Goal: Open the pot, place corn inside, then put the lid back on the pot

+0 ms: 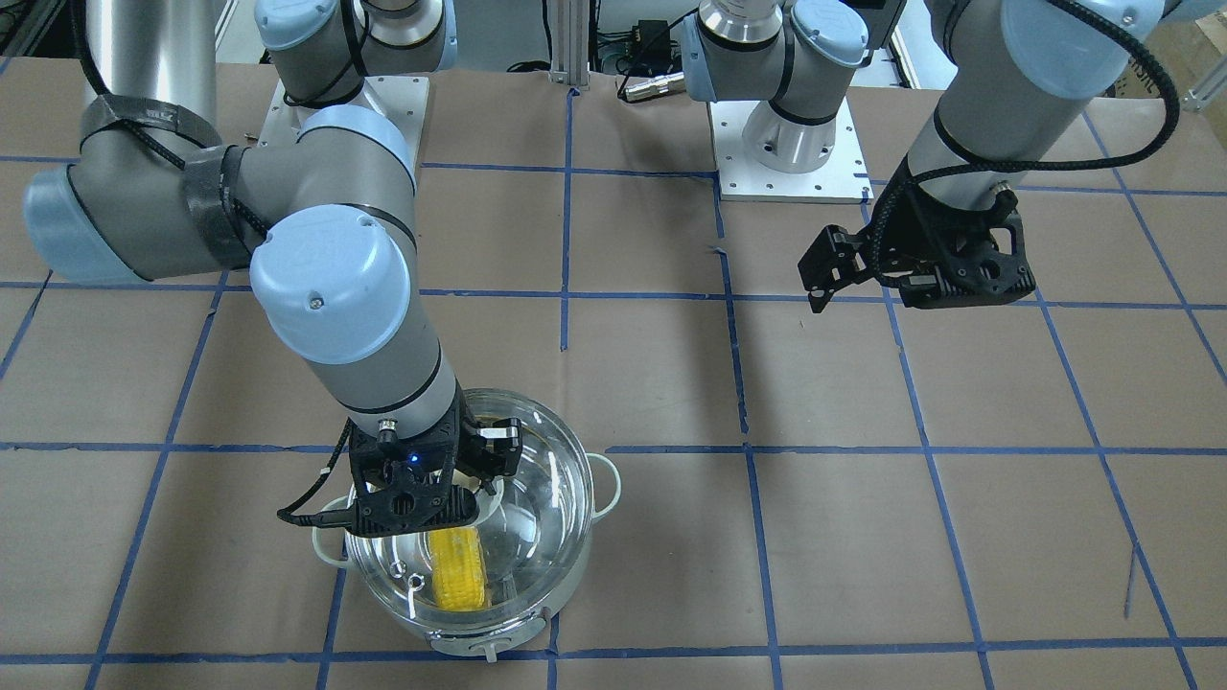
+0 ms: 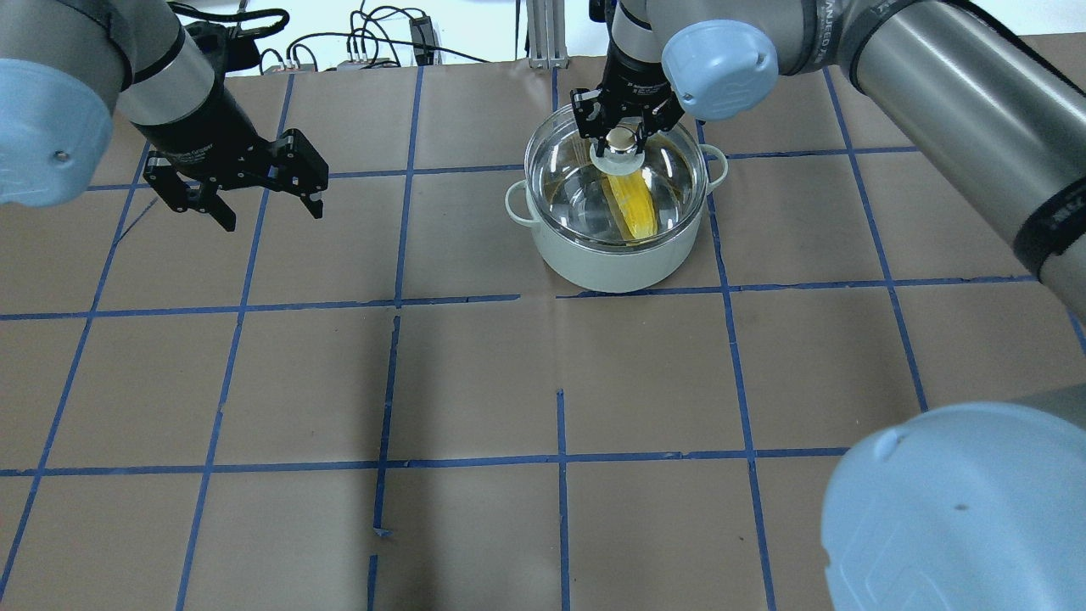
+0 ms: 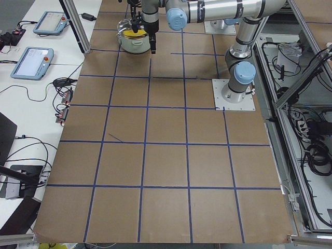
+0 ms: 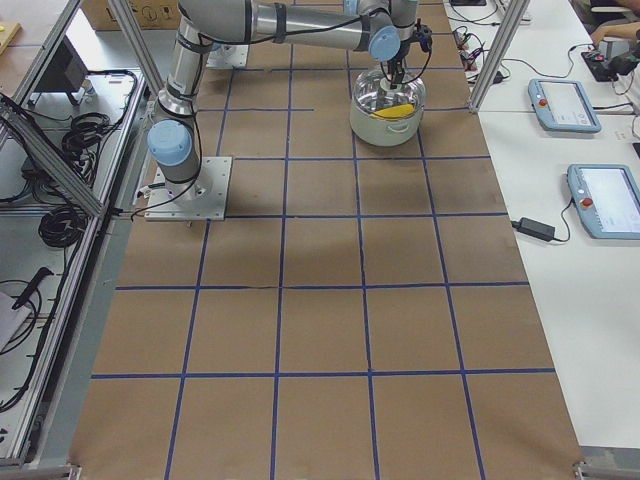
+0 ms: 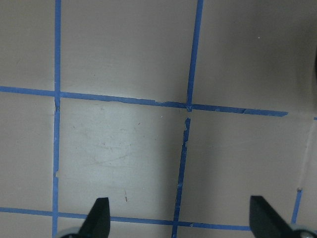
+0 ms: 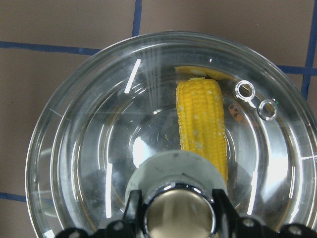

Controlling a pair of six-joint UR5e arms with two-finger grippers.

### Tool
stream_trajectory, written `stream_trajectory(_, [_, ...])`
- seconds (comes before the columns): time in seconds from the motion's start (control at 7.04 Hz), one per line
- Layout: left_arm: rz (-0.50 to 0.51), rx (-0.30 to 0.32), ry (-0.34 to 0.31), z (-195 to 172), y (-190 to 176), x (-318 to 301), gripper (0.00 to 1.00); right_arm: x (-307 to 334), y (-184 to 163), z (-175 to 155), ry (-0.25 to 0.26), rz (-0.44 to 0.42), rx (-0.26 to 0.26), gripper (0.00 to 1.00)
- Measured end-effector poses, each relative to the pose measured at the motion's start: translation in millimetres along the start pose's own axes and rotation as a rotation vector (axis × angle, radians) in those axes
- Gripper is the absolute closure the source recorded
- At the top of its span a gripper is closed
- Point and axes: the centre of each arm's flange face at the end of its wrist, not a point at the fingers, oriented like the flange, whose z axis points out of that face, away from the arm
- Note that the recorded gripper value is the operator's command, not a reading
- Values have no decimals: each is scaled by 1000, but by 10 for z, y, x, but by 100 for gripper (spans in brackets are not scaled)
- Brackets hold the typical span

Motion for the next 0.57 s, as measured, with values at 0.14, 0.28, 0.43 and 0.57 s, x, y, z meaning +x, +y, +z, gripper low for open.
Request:
stream_trajectory(0.14, [0,0,0,0,0,1,0,0,0,2,0,-1,0,41])
stream_trajectory(0.28, [-1,0,1,0,0,1,0,1,-1,3,0,-1,0,27])
stream_trajectory(0.43, [-3,0,2,0,0,2,0,1,-2,6,0,0,-1,20])
stream_trajectory(0.57, [-4,0,3,0,0,3,0,1,-2,12,0,0,-2,20])
